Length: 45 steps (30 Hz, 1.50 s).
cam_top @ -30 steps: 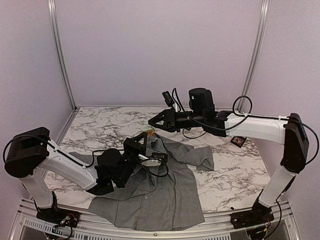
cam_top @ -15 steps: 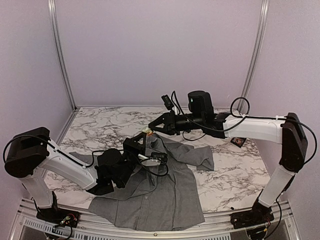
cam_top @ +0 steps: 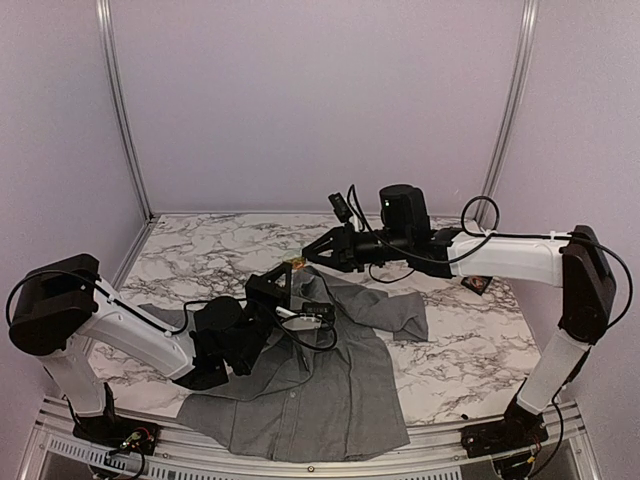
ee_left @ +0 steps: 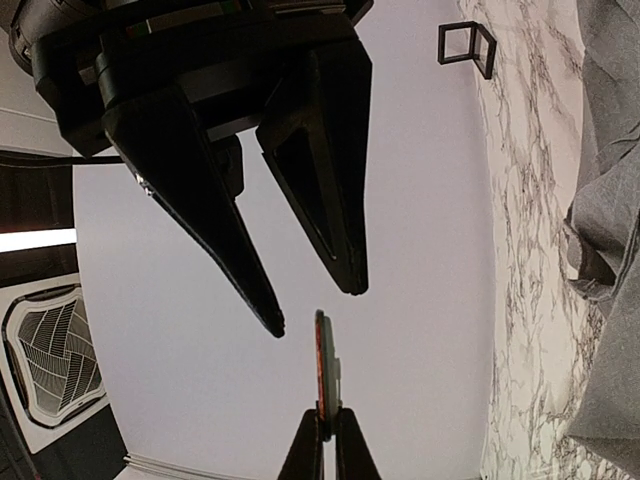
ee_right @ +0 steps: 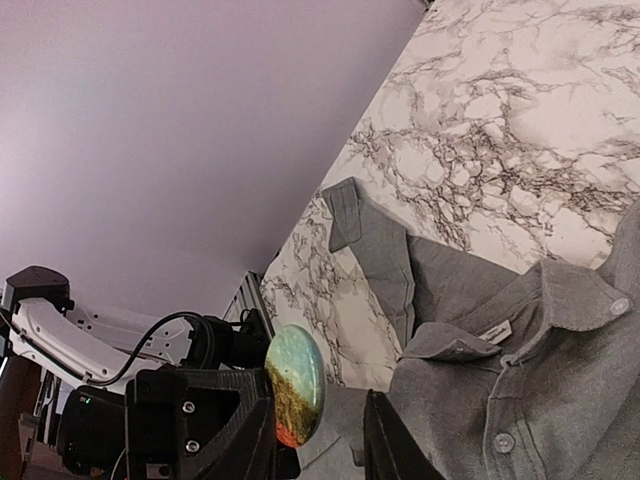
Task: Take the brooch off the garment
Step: Pass from the left arm to the right
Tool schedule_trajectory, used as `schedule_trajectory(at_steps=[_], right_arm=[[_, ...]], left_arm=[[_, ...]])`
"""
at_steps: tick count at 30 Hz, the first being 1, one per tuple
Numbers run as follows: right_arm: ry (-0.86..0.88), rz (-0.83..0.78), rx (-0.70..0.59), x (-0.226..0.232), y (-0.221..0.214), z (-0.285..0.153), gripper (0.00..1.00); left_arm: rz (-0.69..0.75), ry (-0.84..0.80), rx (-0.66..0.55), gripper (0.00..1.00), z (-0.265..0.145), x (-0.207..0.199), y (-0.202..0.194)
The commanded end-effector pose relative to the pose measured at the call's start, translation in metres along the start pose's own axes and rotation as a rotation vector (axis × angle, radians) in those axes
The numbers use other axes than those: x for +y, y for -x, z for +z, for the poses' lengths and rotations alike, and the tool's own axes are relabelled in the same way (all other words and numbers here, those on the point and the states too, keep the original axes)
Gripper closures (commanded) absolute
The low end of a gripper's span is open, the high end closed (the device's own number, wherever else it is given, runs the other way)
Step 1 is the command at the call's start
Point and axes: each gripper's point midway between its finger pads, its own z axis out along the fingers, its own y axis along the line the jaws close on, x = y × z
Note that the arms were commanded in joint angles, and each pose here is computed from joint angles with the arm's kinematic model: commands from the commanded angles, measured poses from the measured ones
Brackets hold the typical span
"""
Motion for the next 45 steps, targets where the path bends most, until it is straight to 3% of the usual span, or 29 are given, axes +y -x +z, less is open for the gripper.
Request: schedule_trajectory(at_steps=[1,16,24,26,31,37,41,45], right_arm=[[0.031,-0.003,0.011,0.008,0.001,-0.001,0.72],[0.096,0.031,0.044,0.013,-0.007,0.009,0.81],[0.115,0.040,0.040,0.015,-0.005,0.010,1.00],[0.116,0.042,0.040,0.015,-0.005,0.010,1.00],[0.108,0.045,0.031,0.012,-0.004,0.009,1.00],[0.090,0.044,-0.004,0.004,0.005,0.005,1.00],[0.051,0.043,-0.034,-0.009,0.011,0.001,1.00],[0.017,0.044,-0.057,-0.024,0.015,-0.003,1.00]], left_arm=[[-0.372,0.298,0.082,1.00,-0.010,0.084,-0.033],[-0.371,0.291,0.087,1.00,-0.008,0.080,-0.031],[-0.384,0.292,0.088,1.00,-0.008,0.081,-0.032],[-0.398,0.293,0.093,0.98,-0.008,0.082,-0.033],[-0.459,0.296,0.111,0.70,-0.009,0.084,-0.039],[-0.563,0.294,0.146,0.24,-0.012,0.088,-0.051],[-0.681,0.264,0.174,0.07,-0.012,0.088,-0.059],[-0.816,0.189,0.174,0.01,-0.013,0.083,-0.063]])
